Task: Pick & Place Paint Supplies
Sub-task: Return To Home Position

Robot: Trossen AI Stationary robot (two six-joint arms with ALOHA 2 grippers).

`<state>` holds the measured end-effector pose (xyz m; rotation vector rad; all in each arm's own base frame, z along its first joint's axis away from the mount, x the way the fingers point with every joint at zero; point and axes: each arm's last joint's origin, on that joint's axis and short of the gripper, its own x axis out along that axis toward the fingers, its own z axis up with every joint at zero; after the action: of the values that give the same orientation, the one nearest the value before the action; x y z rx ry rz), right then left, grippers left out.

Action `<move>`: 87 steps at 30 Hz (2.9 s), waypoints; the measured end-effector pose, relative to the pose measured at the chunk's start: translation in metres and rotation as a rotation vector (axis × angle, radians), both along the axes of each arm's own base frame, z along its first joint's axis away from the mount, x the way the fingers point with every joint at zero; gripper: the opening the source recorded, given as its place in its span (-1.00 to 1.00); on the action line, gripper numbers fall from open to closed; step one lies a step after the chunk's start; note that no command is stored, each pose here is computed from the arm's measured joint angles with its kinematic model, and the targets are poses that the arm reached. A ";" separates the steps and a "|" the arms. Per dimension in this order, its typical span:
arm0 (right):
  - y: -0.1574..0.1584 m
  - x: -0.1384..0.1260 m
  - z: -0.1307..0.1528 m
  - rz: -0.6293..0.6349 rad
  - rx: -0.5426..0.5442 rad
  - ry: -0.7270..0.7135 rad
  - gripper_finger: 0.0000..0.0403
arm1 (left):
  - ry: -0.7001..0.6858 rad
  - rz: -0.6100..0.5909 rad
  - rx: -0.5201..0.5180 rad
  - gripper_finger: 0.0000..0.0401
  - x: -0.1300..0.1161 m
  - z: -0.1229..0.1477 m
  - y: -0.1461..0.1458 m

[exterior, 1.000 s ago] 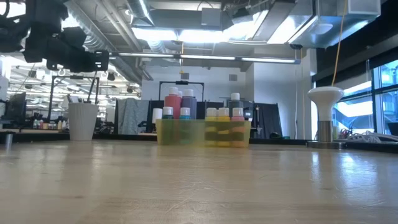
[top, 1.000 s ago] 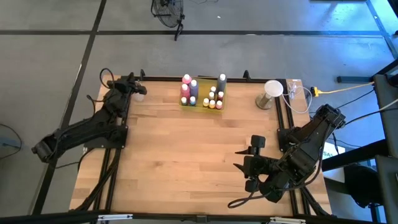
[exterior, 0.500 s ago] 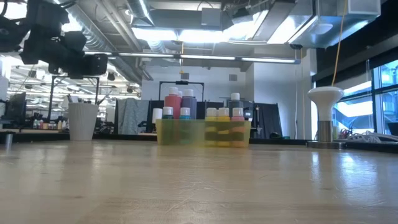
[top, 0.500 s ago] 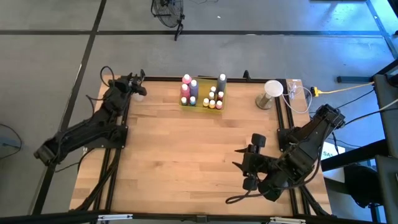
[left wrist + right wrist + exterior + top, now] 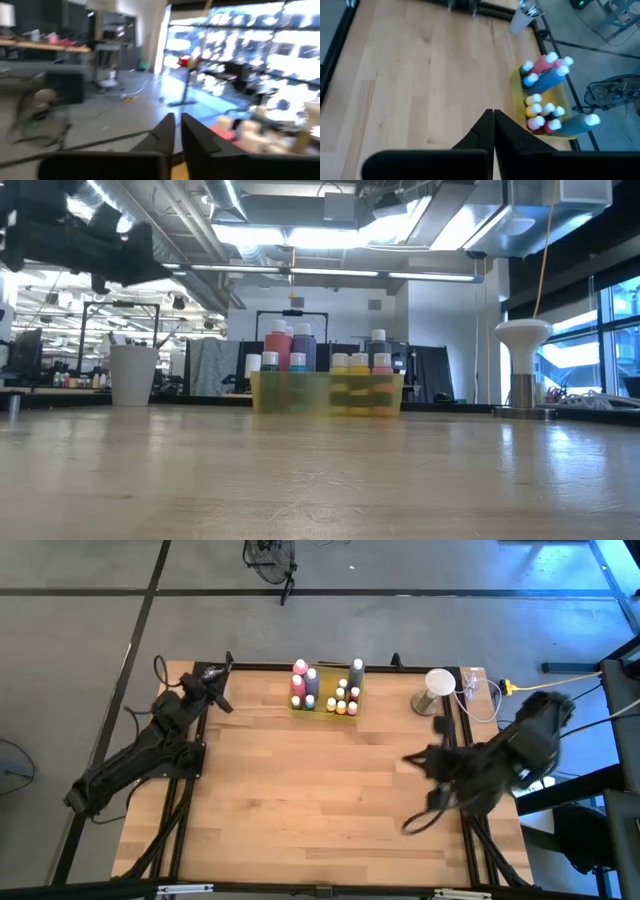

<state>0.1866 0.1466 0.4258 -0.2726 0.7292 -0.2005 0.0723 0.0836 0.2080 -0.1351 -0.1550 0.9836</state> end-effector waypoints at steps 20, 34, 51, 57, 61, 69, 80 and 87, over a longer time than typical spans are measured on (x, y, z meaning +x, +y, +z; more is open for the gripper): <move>-0.090 -0.114 -0.168 0.388 0.439 -0.589 -1.00 | -0.040 -0.419 0.034 -0.99 0.010 -0.017 -0.042; -0.078 -0.107 -0.268 0.491 0.371 -0.471 -1.00 | -0.055 -0.472 -0.010 -0.99 0.019 -0.032 -0.052; -0.077 -0.103 -0.273 0.527 0.170 -0.497 -0.99 | -0.010 -0.521 -0.051 -0.96 0.021 -0.038 -0.056; -0.077 -0.104 -0.273 0.539 0.175 -0.495 -0.98 | -0.008 -0.521 -0.049 -0.96 0.021 -0.038 -0.056; -0.077 -0.104 -0.272 0.539 0.175 -0.495 -0.98 | -0.008 -0.521 -0.049 -0.96 0.021 -0.038 -0.056; -0.077 -0.104 -0.272 0.542 0.176 -0.495 -0.97 | -0.008 -0.522 -0.049 -0.97 0.021 -0.038 -0.056; -0.077 -0.104 -0.272 0.542 0.177 -0.495 -0.97 | -0.007 -0.522 -0.049 -0.98 0.021 -0.038 -0.056; -0.077 -0.104 -0.272 0.542 0.177 -0.495 -0.97 | -0.007 -0.522 -0.049 -0.96 0.021 -0.038 -0.056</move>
<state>0.0830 0.0699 0.1537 -0.2299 0.1623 0.3045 0.0935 0.0273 0.1701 -0.2119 -0.0945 0.4666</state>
